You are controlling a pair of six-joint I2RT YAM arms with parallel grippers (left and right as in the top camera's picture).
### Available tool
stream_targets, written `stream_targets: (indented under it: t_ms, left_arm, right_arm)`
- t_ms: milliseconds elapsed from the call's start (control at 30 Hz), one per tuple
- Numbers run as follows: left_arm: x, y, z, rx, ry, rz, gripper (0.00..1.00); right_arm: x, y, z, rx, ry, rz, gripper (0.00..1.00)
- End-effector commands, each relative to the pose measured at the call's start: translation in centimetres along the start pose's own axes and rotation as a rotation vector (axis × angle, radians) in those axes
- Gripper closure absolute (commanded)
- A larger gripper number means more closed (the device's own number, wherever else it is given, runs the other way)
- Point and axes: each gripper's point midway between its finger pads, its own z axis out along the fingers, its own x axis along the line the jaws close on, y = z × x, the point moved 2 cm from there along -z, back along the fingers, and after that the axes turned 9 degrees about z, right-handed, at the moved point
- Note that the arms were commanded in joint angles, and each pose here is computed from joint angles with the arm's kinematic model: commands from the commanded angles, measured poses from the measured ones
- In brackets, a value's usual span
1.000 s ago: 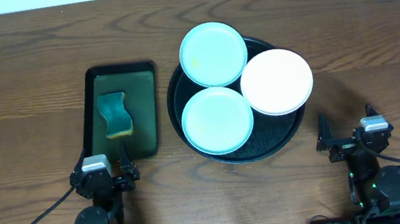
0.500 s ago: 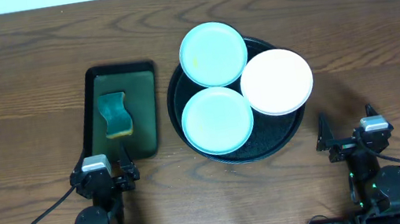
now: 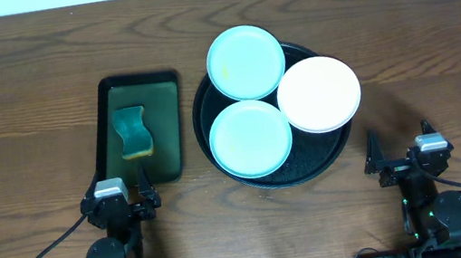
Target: Clean dirty plates on tray and stack at the side
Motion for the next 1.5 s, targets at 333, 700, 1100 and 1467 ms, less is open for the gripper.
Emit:
stream_targets:
  t_ms: [333, 700, 1100, 1467]
  left_arm:
    - [-6.4, 4.2, -1.9, -0.146, -0.481, -0.317, 0.19]
    - [-3.3, 14.1, -4.3, -0.481, -0.351, -0.234, 0.18]
    - [-7.2, 14.7, 4.0, 0.376, -0.663, -0.252, 0.18]
    - [2.0, 8.0, 11.0, 0.808, -0.023, -0.302, 0.18]
  right_arm:
    - [-0.3, 0.0, 0.0, -0.002, -0.014, -0.014, 0.01]
    - [-0.3, 0.0, 0.0, -0.002, -0.014, -0.014, 0.01]
    - [-0.3, 0.0, 0.0, -0.002, -0.014, -0.014, 0.01]
    - [-0.3, 0.0, 0.0, -0.002, -0.014, -0.014, 0.01]
